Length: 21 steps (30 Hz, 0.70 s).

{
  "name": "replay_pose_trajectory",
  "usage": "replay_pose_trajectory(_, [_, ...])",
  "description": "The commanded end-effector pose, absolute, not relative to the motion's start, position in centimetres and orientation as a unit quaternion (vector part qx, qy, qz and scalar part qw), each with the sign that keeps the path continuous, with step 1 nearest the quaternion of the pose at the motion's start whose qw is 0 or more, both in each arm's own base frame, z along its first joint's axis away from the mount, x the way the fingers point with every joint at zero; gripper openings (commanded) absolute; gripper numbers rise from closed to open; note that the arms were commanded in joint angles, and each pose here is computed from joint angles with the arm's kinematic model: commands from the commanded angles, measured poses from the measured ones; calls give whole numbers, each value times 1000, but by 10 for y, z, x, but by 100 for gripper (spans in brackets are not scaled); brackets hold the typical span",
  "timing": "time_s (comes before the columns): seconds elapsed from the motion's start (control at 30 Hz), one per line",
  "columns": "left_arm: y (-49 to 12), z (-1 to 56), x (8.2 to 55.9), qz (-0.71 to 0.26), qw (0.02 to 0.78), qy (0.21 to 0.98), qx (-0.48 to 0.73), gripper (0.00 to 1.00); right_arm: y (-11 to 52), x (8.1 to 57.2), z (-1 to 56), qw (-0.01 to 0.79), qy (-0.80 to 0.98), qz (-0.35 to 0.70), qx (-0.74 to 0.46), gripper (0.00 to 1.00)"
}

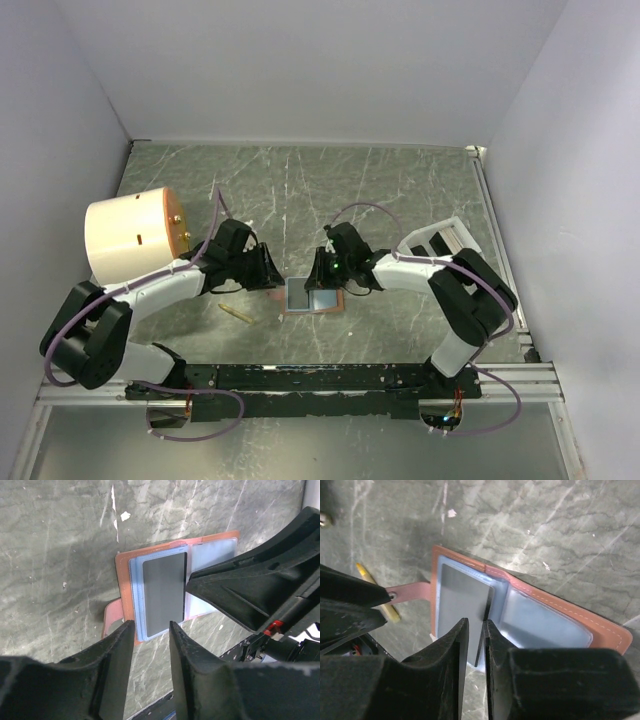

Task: Put the credit cards into the card holder
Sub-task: Turn over the card slot in the card holder.

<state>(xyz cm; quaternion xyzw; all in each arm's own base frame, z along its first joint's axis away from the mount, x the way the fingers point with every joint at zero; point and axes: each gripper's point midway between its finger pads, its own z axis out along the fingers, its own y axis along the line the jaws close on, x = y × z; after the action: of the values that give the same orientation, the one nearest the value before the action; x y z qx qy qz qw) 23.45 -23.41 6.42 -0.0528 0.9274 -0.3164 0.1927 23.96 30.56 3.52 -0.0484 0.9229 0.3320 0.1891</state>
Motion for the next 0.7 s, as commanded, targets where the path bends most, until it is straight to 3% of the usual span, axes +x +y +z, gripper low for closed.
replay_pose_trajectory(0.0, [-236,67,240,-318,196,927,-46,47,298,236,14,173,938,296,-58,18])
replay_pose_trajectory(0.33, [-254,74,234,-381,186,905,-32,55,278,227,-14,161,952,254,-49,5])
replay_pose_trajectory(0.43, [-260,76,233,-401,183,897,-31,62,275,226,-15,164,953,250,-48,3])
replay_pose_trajectory(0.67, [-262,67,233,-401,171,900,-34,64,271,226,-16,168,955,240,-52,2])
